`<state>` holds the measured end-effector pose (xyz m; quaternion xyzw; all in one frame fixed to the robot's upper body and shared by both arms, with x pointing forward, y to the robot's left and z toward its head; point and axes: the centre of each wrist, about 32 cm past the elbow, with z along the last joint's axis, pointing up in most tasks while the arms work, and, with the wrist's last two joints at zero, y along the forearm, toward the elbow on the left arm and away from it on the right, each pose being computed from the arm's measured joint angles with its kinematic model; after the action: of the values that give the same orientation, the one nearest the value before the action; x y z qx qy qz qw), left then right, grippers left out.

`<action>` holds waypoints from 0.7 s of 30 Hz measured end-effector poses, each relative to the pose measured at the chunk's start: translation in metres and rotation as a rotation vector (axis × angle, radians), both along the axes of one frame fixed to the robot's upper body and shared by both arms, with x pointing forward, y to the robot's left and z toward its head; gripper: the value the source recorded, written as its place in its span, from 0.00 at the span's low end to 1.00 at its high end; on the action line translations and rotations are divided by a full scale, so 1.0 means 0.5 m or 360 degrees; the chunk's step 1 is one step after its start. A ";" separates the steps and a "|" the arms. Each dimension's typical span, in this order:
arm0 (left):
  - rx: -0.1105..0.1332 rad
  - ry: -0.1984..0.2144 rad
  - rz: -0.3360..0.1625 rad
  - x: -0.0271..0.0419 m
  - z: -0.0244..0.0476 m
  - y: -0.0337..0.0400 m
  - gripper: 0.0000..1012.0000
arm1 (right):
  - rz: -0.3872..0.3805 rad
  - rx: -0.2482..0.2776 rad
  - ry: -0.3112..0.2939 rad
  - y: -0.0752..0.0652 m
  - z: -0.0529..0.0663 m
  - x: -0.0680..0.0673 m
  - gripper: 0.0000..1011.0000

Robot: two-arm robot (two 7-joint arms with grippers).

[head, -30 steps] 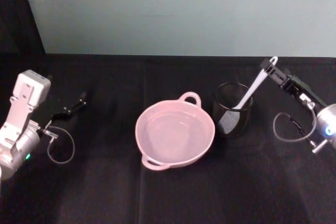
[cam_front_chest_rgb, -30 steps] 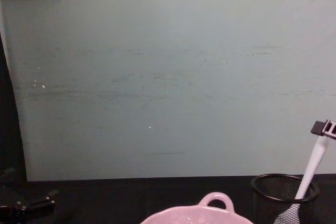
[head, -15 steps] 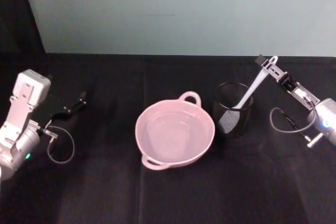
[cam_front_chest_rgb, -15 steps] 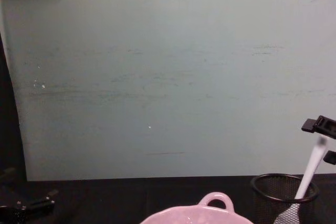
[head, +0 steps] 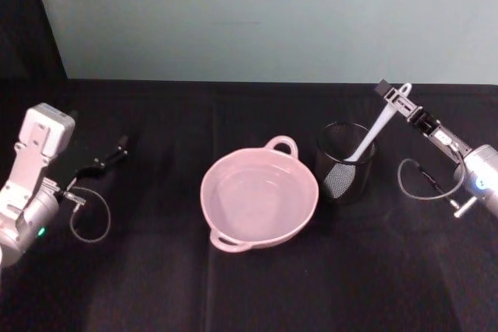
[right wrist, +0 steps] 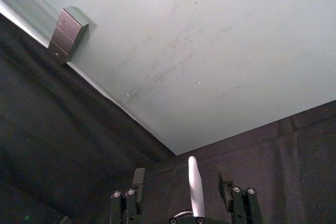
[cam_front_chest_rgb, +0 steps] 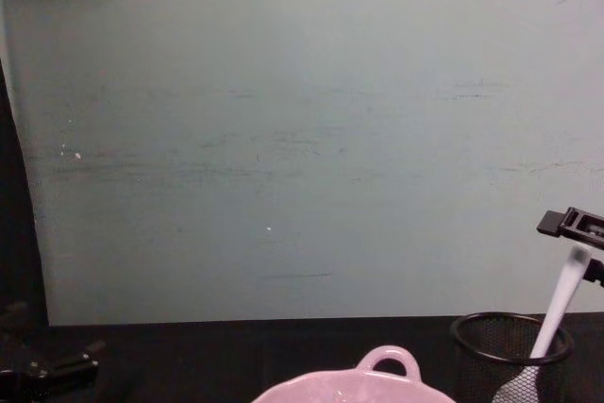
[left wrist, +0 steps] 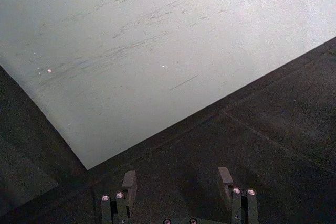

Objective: Use the one hand to pick up the spoon and stir the clear water in the bowl.

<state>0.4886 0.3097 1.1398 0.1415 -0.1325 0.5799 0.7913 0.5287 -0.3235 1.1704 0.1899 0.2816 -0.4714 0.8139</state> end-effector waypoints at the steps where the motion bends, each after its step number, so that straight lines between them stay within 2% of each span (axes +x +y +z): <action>1: 0.0000 0.0000 0.0000 0.000 0.000 0.000 1.00 | 0.0001 0.0000 -0.0003 -0.001 -0.001 0.000 0.86; 6: 0.0000 0.0000 0.0000 0.000 0.000 0.000 1.00 | 0.0002 0.0007 -0.0014 -0.005 -0.003 0.004 0.70; 7: 0.0000 0.0000 0.0000 0.000 0.000 0.000 1.00 | 0.0002 0.0009 -0.0015 -0.006 -0.004 0.005 0.70; 11: 0.0000 0.0000 0.0000 0.000 0.000 0.000 1.00 | 0.0001 0.0014 -0.0016 -0.008 -0.005 0.006 0.57; 13: 0.0000 0.0000 0.0000 0.000 0.000 0.000 1.00 | 0.0000 0.0016 -0.0018 -0.008 -0.006 0.006 0.53; 14: 0.0000 0.0000 0.0000 0.000 0.000 0.000 1.00 | 0.0000 0.0016 -0.0018 -0.008 -0.006 0.006 0.47; 19: 0.0000 0.0000 0.0000 0.000 0.000 0.000 1.00 | -0.0005 -0.0006 -0.0035 -0.007 -0.003 0.003 0.30; 21: 0.0000 0.0000 0.0000 0.000 0.000 0.000 1.00 | -0.0004 -0.0021 -0.0049 -0.006 0.000 0.001 0.26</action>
<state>0.4886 0.3097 1.1398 0.1415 -0.1325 0.5799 0.7913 0.5295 -0.3263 1.1703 0.1921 0.2657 -0.4713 0.8188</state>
